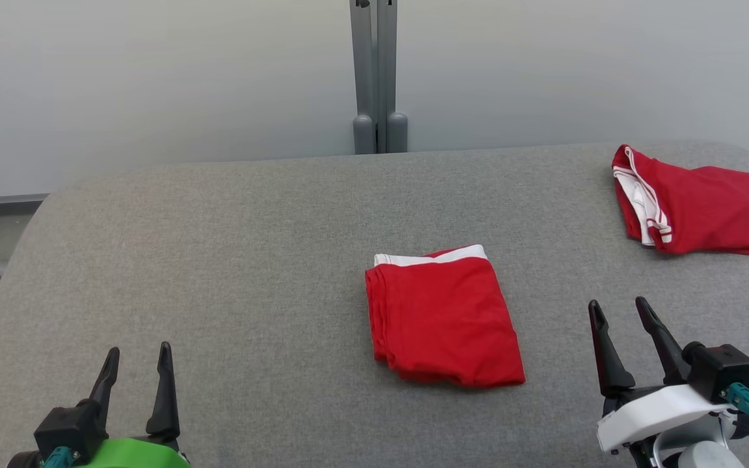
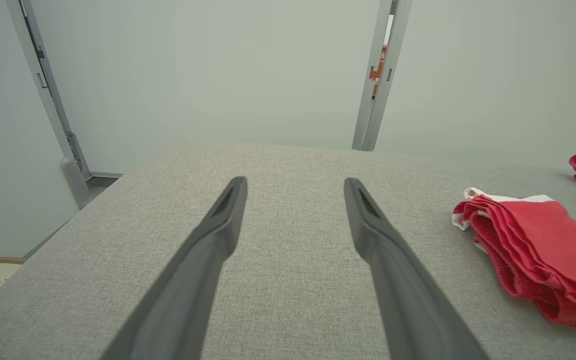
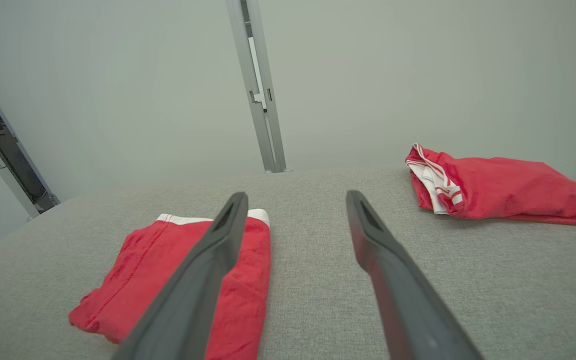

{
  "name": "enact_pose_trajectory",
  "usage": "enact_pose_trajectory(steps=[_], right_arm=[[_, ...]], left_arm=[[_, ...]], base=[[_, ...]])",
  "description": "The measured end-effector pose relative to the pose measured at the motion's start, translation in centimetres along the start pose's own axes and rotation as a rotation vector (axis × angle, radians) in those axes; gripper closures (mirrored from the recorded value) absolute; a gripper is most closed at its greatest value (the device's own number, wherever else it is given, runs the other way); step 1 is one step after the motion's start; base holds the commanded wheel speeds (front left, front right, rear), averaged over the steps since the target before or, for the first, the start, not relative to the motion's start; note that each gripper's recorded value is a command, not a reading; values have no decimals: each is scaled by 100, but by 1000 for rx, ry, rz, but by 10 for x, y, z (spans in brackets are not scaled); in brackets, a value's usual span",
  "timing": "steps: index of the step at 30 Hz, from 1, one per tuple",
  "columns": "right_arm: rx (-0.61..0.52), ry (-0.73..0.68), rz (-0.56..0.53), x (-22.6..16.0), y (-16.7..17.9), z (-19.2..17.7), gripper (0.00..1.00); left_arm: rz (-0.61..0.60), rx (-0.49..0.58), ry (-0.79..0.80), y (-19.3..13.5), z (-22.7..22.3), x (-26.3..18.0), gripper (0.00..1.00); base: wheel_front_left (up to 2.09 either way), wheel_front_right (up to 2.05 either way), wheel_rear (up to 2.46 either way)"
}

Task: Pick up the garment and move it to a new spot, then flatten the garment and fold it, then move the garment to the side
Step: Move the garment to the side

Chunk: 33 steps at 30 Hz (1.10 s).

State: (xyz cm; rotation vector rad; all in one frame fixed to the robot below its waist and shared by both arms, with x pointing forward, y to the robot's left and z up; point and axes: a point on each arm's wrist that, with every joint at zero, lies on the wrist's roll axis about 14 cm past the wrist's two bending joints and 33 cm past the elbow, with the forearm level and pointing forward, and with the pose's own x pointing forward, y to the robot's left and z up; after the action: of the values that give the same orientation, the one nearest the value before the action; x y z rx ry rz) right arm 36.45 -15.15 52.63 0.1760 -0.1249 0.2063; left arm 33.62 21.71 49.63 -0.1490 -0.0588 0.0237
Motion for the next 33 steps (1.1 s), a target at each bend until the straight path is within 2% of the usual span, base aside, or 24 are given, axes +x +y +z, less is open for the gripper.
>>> enact_pose_trajectory(steps=[29, 33], right_arm=[[-31, 40, 4, 0, -1, -12, 0], [-48, 48, 34, 11, 5, -13, 0]], left_arm=[[6, 21, 10, 3, -2, -2, 0], [10, 24, 20, 4, -5, -4, 0]], base=[[0, 0, 0], [0, 0, 0]])
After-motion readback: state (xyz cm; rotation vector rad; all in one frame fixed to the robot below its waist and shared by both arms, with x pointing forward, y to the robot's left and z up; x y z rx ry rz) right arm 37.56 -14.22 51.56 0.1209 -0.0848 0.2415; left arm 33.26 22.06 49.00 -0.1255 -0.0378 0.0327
